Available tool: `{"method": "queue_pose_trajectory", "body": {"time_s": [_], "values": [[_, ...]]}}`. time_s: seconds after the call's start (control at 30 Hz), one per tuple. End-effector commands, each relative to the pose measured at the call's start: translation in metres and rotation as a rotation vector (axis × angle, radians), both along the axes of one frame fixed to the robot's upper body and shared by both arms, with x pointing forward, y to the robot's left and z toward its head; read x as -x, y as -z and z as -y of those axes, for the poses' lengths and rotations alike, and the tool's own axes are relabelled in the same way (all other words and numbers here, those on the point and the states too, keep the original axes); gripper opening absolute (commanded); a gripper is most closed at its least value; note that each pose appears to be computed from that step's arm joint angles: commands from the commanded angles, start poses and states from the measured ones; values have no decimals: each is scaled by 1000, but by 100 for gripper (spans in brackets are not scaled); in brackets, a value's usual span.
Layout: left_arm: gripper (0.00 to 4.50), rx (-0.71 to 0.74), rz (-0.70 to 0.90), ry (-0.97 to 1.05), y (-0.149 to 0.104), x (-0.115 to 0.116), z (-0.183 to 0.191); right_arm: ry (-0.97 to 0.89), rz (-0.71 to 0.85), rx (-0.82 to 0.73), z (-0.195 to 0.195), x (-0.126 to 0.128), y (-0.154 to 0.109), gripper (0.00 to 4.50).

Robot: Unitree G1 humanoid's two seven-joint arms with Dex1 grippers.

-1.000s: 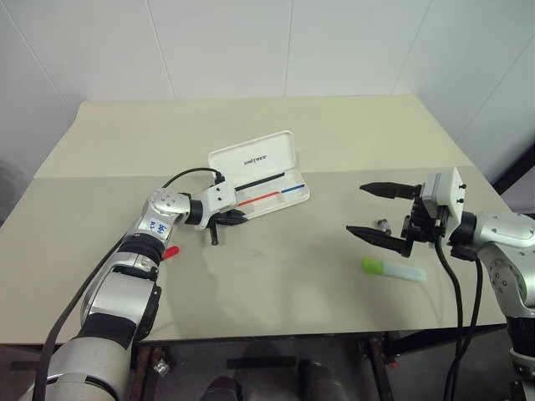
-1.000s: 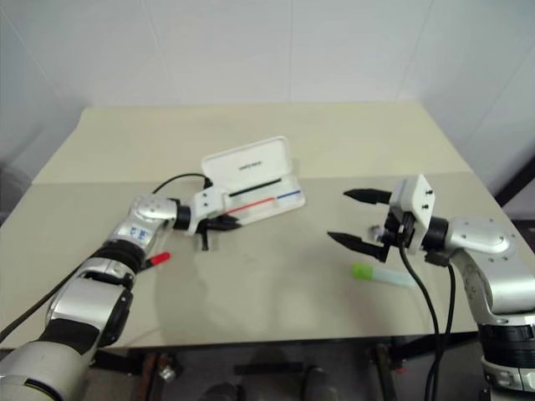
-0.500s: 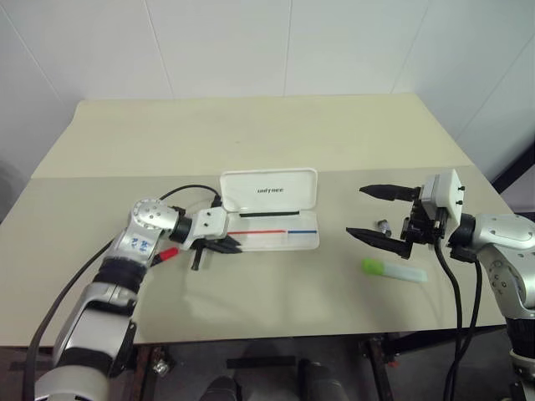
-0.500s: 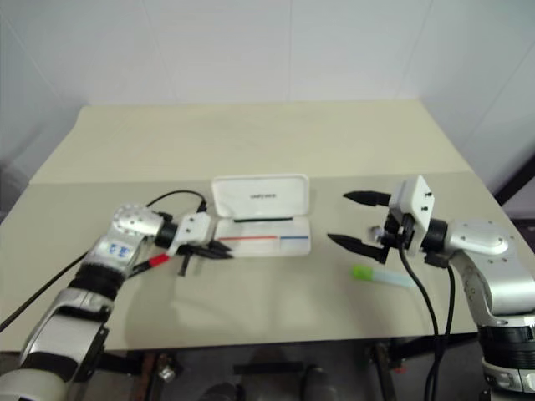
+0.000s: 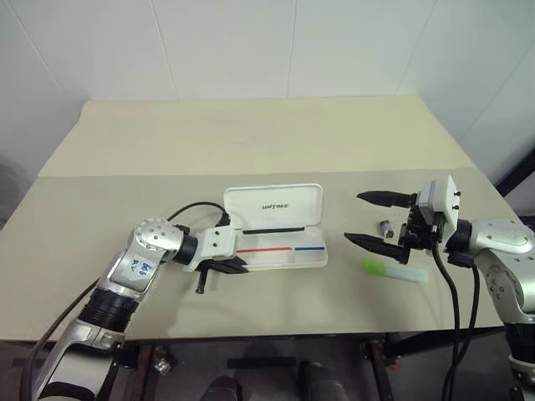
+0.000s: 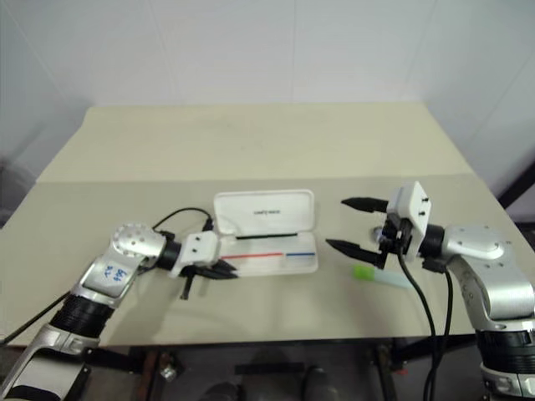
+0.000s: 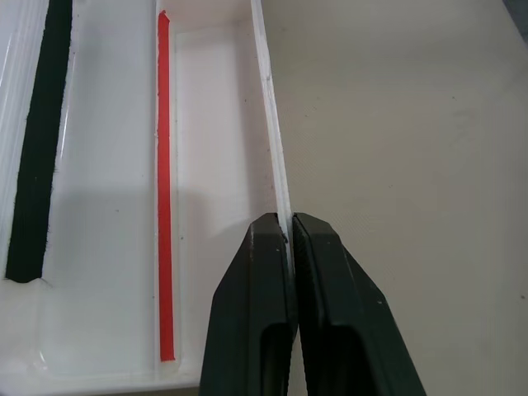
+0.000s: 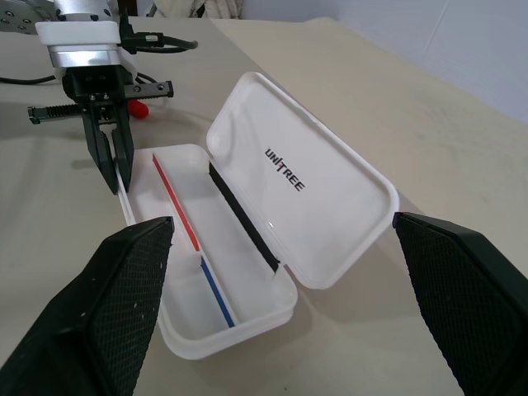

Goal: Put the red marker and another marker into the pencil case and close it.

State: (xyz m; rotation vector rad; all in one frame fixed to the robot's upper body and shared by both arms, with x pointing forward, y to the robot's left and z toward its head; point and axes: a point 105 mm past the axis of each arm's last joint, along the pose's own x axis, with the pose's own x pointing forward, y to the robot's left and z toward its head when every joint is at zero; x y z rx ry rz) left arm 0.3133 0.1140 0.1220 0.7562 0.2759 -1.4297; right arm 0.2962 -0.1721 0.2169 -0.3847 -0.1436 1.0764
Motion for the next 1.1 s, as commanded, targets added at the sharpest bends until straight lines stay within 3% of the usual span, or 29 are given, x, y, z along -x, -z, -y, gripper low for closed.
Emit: {"method": "queue_pose_trajectory", "body": {"time_s": [0.03, 0.57, 0.67, 0.9, 1.1], "values": [[1, -4, 13, 30, -1, 3, 8, -21, 41, -13, -5, 6, -10, 450], [1, 24, 63, 71, -10, -9, 26, -18, 48, -35, -9, 3, -9, 450], [78, 44, 46, 67, -12, -9, 31, -20, 48, -37, -10, 3, -8, 450], [304, 93, 46, 97, -22, -1, 39, -18, 48, -44, -10, 2, -7, 450], [304, 111, 21, 128, -25, 9, 41, -15, 47, -45, -9, 2, -7, 450]]}}
